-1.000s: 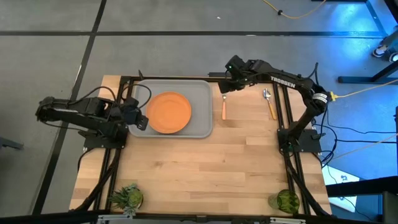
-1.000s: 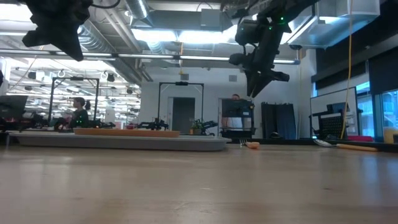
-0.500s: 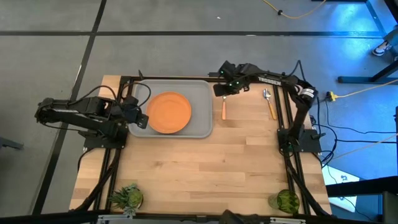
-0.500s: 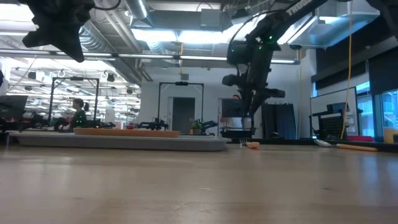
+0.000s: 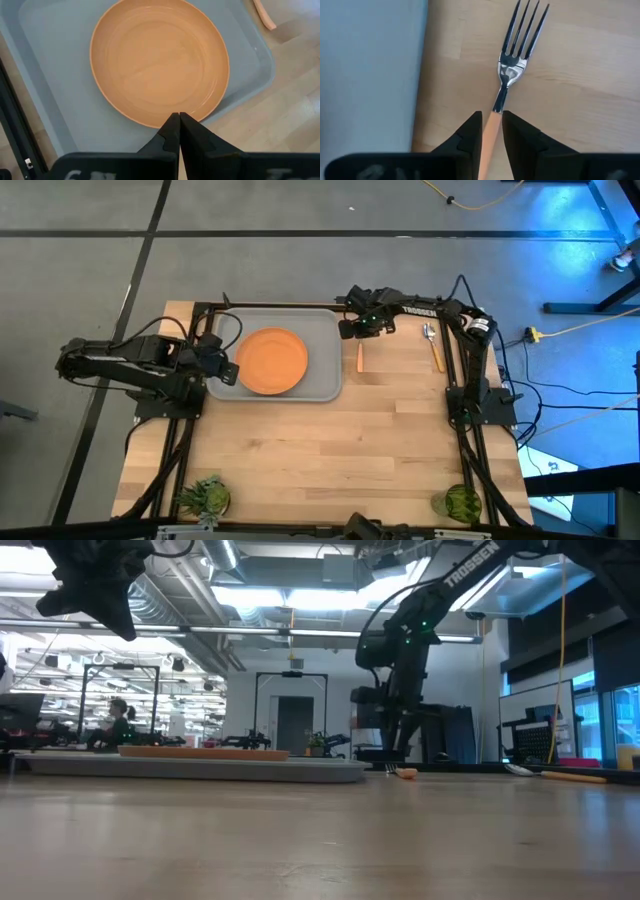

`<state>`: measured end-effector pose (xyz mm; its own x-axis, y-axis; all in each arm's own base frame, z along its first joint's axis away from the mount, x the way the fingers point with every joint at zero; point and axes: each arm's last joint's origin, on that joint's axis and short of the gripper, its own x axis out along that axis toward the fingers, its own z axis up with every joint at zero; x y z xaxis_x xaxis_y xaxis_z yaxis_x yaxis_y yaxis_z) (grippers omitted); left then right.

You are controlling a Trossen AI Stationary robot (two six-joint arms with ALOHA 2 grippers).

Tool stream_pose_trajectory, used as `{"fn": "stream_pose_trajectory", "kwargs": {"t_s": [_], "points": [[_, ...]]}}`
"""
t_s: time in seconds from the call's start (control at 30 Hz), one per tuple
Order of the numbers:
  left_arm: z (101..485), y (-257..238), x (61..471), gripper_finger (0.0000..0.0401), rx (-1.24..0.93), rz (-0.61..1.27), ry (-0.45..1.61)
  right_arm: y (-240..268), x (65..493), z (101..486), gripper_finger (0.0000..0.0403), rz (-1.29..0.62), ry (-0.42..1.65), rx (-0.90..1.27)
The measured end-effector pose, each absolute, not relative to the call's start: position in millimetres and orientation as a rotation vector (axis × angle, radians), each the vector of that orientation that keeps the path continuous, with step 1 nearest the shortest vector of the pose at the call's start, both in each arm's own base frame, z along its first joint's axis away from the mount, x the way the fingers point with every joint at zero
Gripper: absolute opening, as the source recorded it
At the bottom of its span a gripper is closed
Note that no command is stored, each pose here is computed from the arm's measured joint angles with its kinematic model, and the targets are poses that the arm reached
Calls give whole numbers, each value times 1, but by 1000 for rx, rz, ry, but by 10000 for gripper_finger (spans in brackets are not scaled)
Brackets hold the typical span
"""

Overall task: Pick and place plate/cup/fork/spoon on tray
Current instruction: Put the orange fork on the gray serving tray to the right side of the orange plate

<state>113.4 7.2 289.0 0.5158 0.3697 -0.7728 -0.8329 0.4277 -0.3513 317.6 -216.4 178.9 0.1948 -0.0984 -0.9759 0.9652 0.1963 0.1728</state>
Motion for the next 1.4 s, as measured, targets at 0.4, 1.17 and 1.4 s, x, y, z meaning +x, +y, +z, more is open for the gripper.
{"fn": "stream_pose_trajectory", "kwargs": {"t_s": [0.4,1.17,1.4], "points": [[289,7,113,0,-805,824,668,-218,321,162,80,-1021,1104,1084],[289,7,113,0,-805,824,668,-220,321,161,81,-1093,1070,1091],[289,7,113,0,-805,824,668,-220,322,157,81,-1097,1073,1093]]}}
